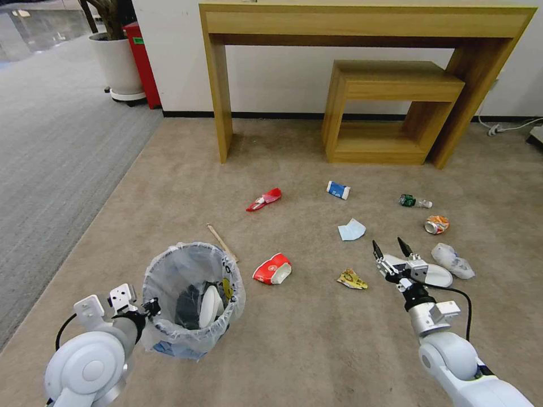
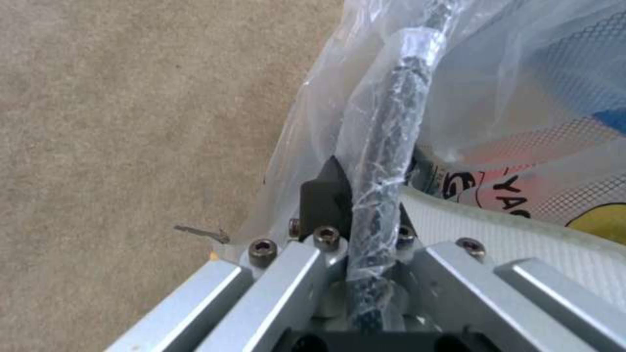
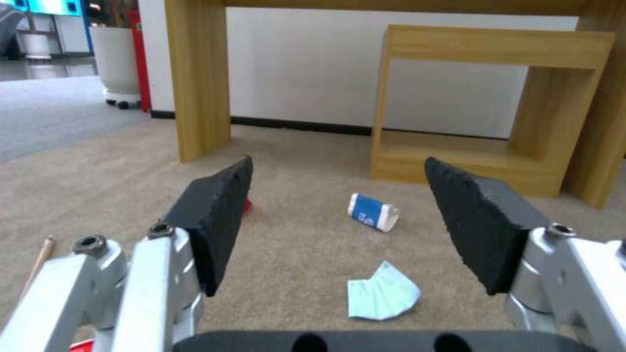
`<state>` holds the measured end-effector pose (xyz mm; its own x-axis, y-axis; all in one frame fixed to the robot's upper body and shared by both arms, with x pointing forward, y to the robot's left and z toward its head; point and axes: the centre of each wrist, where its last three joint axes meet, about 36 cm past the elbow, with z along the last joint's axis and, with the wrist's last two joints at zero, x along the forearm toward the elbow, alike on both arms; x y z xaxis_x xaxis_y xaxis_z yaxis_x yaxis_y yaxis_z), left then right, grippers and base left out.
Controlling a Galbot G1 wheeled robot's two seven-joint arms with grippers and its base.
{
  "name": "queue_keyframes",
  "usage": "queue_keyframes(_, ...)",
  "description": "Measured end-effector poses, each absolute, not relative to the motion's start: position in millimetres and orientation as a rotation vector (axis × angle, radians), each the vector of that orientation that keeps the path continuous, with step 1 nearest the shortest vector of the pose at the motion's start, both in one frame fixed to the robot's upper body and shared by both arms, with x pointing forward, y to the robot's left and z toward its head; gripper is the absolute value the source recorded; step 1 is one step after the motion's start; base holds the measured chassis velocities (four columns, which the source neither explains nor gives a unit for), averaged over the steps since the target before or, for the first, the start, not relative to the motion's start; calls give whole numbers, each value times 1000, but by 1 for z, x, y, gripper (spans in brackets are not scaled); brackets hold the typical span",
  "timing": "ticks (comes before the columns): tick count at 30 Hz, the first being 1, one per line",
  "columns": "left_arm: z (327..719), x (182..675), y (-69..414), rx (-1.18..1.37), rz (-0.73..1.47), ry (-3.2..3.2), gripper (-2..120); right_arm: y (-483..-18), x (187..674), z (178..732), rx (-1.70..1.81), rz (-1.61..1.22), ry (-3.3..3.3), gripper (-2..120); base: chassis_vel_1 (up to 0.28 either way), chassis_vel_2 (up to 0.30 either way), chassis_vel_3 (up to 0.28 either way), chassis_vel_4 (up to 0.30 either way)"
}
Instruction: Pick up the trash bin and place the garbage on the floor into it.
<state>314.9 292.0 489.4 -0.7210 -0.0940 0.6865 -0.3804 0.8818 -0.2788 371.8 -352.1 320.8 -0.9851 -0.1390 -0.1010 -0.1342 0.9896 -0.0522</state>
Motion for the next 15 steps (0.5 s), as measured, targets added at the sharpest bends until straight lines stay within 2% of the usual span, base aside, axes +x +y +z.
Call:
queue_keyframes(2, 490, 315, 292, 338, 535, -2345, 0, -352, 371, 319, -209, -72, 3031, 65, 78, 62, -79, -72)
queue_keyframes(6, 490, 315, 292, 338, 536, -2345, 0, -351, 371, 318, -211, -76, 3030, 64, 97, 89, -98, -94)
queue_keyframes(15, 488, 316, 291, 338, 541, -2338, 0, -351, 371, 316, -221, -78, 3026, 64, 93, 104, -94, -101)
